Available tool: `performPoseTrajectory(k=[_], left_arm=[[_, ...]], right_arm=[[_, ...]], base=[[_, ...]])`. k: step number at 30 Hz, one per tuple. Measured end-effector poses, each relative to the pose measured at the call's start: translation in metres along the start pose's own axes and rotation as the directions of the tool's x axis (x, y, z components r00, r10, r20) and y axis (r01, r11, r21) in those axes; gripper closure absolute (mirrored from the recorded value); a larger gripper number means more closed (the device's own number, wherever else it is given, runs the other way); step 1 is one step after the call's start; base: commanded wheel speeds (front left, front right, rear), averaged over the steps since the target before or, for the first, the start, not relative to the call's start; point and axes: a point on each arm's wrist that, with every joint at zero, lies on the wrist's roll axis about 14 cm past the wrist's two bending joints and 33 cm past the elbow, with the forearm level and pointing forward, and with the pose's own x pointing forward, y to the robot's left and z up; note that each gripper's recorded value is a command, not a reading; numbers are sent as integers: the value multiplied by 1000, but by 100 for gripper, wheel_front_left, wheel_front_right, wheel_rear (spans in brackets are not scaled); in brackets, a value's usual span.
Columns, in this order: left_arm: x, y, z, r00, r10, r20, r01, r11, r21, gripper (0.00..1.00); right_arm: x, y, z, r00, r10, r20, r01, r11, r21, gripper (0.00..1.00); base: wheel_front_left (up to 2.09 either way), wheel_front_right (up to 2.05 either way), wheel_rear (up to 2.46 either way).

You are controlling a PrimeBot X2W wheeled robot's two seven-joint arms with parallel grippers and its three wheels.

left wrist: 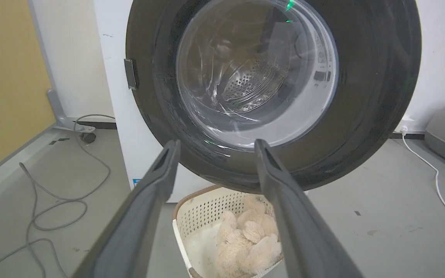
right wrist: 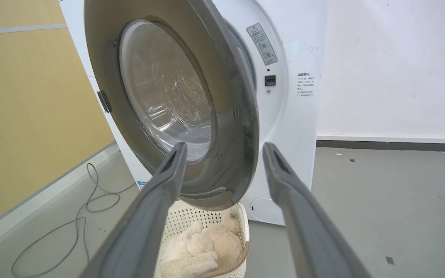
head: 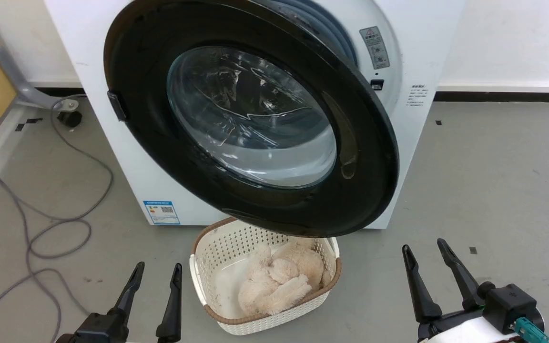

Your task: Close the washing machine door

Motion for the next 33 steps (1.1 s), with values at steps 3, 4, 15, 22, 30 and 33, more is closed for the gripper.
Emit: performPoseTrajectory(k=[3, 4, 15, 22, 30, 33], left_arm=[[-1, 2, 1, 1000, 9, 4, -9, 1000, 7, 0], [-1, 3, 0, 1000, 10, 3, -10, 1000, 9, 0], [5, 9, -6, 999, 47, -8, -47, 999, 11, 0], [12, 19, -9, 996, 87, -13, -87, 996, 9, 0], [23, 29, -20, 992, 118, -41, -117, 993, 6, 0], [29, 33, -23, 990, 131, -47, -130, 991, 9, 0]], right_arm=[[2, 1, -2, 1000, 4, -5, -4, 1000, 2, 0], [3, 1, -3, 1000, 4, -8, -4, 1000, 3, 0], [28, 25, -15, 986, 161, -52, -164, 985, -56, 100], [70, 36, -20, 945, 311, -98, -323, 934, -155, 100], [132, 13, -22, 935, 326, -137, -347, 920, -181, 100], [150, 6, -28, 930, 328, -165, -356, 916, -187, 100]], base=[[0, 0, 0], [0, 0, 0], [0, 0, 0], [0, 0, 0], [0, 0, 0], [0, 0, 0]])
